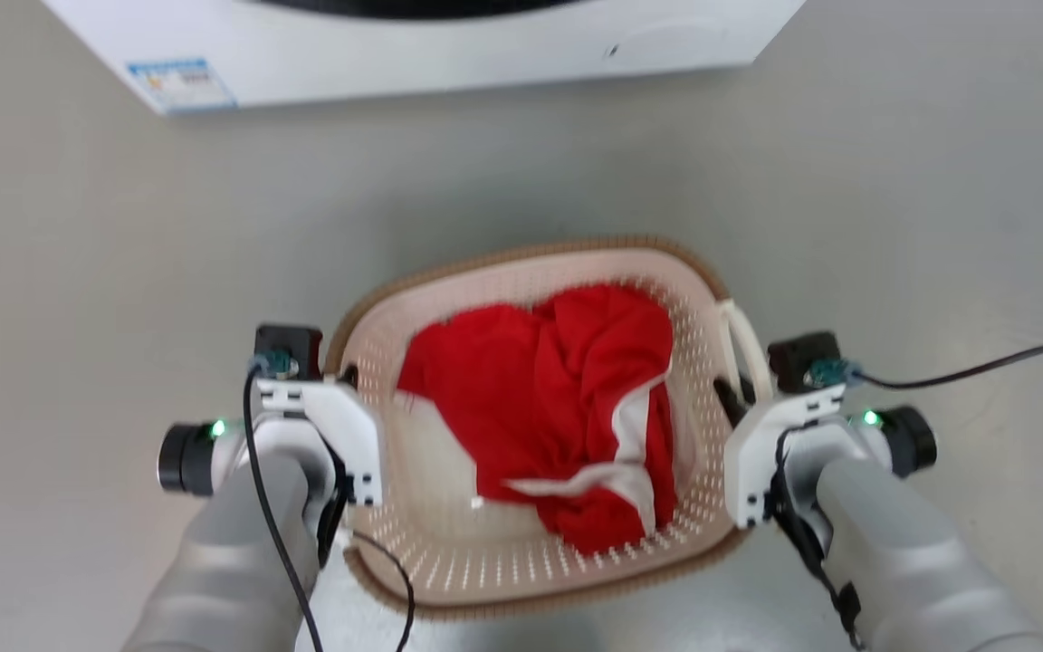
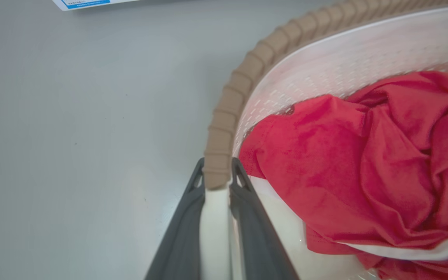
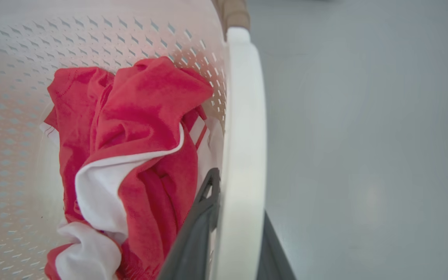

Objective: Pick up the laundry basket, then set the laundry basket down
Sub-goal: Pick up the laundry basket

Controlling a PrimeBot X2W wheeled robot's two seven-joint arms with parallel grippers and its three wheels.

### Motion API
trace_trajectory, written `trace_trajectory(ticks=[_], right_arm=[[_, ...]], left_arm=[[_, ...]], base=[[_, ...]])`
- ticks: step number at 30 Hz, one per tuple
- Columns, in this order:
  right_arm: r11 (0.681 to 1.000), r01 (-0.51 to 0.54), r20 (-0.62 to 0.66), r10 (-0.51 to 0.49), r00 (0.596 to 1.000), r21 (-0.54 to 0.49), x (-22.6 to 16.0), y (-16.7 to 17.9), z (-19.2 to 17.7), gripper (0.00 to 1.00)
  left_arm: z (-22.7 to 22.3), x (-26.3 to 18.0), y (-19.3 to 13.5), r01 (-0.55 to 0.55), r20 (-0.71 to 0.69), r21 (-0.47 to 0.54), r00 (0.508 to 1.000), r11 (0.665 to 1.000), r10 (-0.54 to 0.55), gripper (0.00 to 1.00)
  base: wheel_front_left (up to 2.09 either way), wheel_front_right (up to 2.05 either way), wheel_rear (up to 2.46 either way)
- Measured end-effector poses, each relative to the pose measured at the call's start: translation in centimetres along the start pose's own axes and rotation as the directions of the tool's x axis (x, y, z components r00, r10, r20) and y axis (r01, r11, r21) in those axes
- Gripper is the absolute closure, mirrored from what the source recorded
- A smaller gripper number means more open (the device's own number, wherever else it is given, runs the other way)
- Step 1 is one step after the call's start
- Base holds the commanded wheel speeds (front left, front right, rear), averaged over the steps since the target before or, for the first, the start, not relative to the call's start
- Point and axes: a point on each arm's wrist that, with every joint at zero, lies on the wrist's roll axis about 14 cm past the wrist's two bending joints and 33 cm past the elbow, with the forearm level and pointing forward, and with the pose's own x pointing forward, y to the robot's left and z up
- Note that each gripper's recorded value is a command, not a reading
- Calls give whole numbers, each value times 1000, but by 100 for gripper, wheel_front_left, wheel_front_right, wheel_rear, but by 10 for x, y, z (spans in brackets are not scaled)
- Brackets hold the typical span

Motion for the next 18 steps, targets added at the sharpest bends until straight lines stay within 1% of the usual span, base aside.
trace_trajectory(ticks=[10, 16, 18], right_arm=[[1000, -3, -56, 3, 998, 13, -57, 11, -29, 100], [1000, -13, -89, 14, 996, 10, -83, 22, -46, 100], [1000, -16, -90, 16, 996, 9, -89, 24, -50, 100]], left_arm=[[-11, -45, -24, 38, -23, 77, 999, 996, -37, 100], [-21, -70, -33, 60, -42, 124, 998, 991, -55, 100], [-24, -78, -35, 62, -45, 124, 997, 990, -57, 98]], base=[[0, 0, 0], [0, 0, 0], [0, 0, 0]])
